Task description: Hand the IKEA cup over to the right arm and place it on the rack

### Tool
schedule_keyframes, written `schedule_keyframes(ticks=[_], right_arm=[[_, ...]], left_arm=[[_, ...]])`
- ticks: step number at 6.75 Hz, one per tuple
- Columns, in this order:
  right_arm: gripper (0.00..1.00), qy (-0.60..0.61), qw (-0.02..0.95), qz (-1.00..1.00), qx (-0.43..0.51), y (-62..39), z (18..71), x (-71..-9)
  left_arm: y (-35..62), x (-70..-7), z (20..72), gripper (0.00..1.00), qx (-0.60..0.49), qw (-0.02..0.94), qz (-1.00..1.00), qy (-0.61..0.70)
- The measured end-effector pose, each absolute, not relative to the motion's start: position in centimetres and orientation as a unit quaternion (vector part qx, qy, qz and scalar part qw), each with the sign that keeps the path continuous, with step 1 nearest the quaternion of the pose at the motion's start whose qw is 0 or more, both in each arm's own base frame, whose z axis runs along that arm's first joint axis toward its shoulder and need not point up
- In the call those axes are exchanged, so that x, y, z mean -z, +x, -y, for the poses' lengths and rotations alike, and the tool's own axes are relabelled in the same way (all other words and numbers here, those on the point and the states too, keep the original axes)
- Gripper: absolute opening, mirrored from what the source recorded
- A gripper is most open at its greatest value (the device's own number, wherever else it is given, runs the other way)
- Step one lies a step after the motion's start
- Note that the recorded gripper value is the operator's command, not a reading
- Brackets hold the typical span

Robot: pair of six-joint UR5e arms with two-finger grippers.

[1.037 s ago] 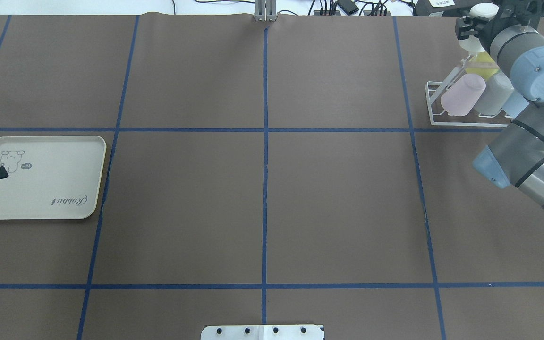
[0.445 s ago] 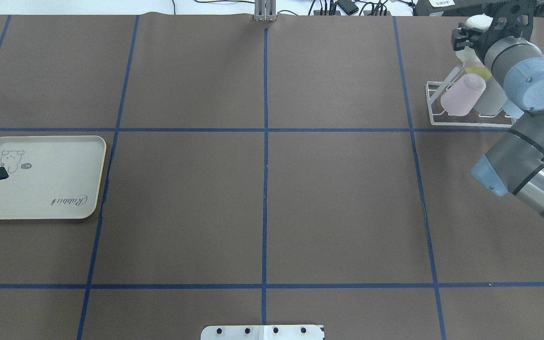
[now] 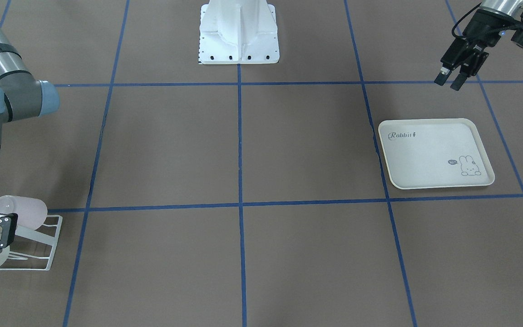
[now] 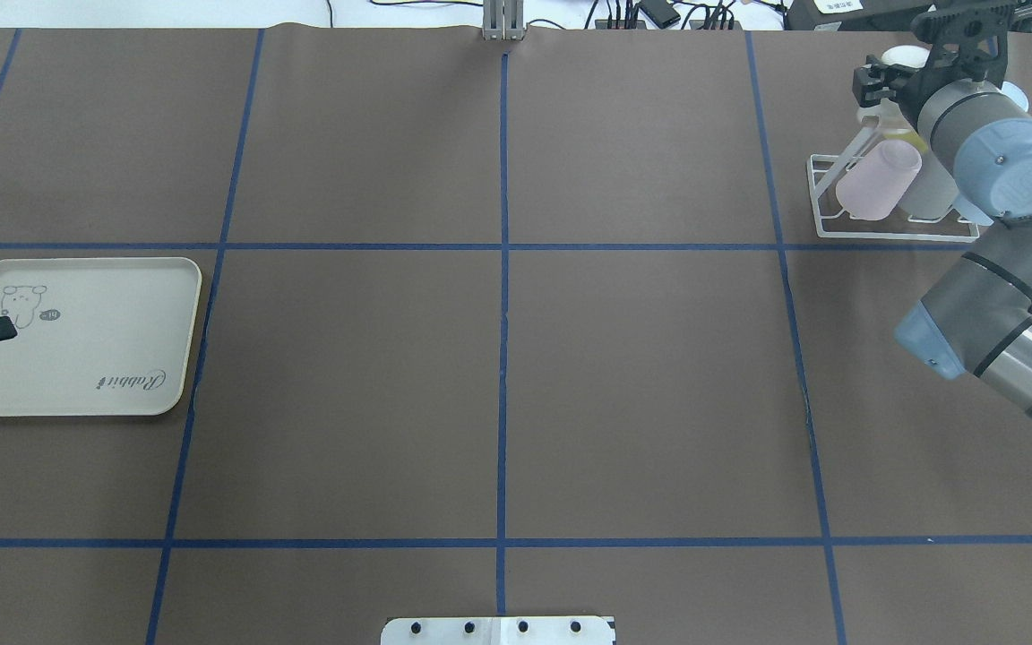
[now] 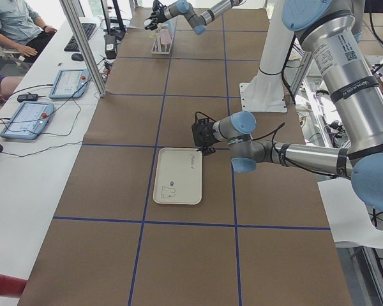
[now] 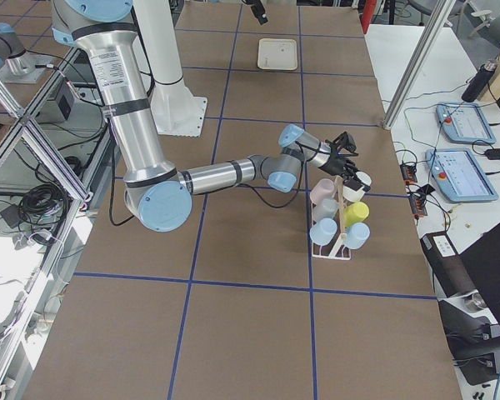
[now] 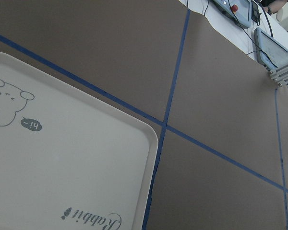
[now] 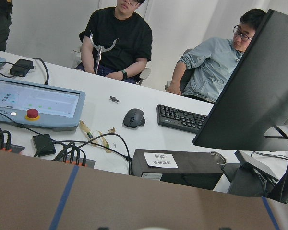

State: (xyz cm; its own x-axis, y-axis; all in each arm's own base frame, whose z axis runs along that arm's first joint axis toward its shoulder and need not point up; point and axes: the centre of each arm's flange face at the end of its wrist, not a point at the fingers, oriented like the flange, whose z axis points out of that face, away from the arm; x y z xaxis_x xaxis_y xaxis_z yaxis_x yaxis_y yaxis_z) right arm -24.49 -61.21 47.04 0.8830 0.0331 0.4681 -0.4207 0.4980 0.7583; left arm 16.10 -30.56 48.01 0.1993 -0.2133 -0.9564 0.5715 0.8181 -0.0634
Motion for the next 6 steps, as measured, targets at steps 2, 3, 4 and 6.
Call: schedule_keyframes(ticks=[2,3,4,6], right_arm=[[1.00,0.480,0.843,0.202,-0.131,-24.3,60.8,-47.3],[1.00,0.476,0.844,0.213,-0.124,-24.2,60.8,-46.9],[1.00,0.455,0.849,0.245,-0.110,-22.8,61.3,-46.3],[1.00,0.368,0.872,0.317,-0.067,-15.9,63.9,-45.4]], left_arm=[[16.1,-48.0,30.5,1.00,0.258,0.759,-0.578,0.155],[15.8,-48.1,30.5,1.00,0.253,0.761,-0.577,0.154],[14.3,-48.5,30.5,1.00,0.229,0.772,-0.568,0.169],[7.5,-50.7,30.6,1.00,0.138,0.821,-0.495,0.250]])
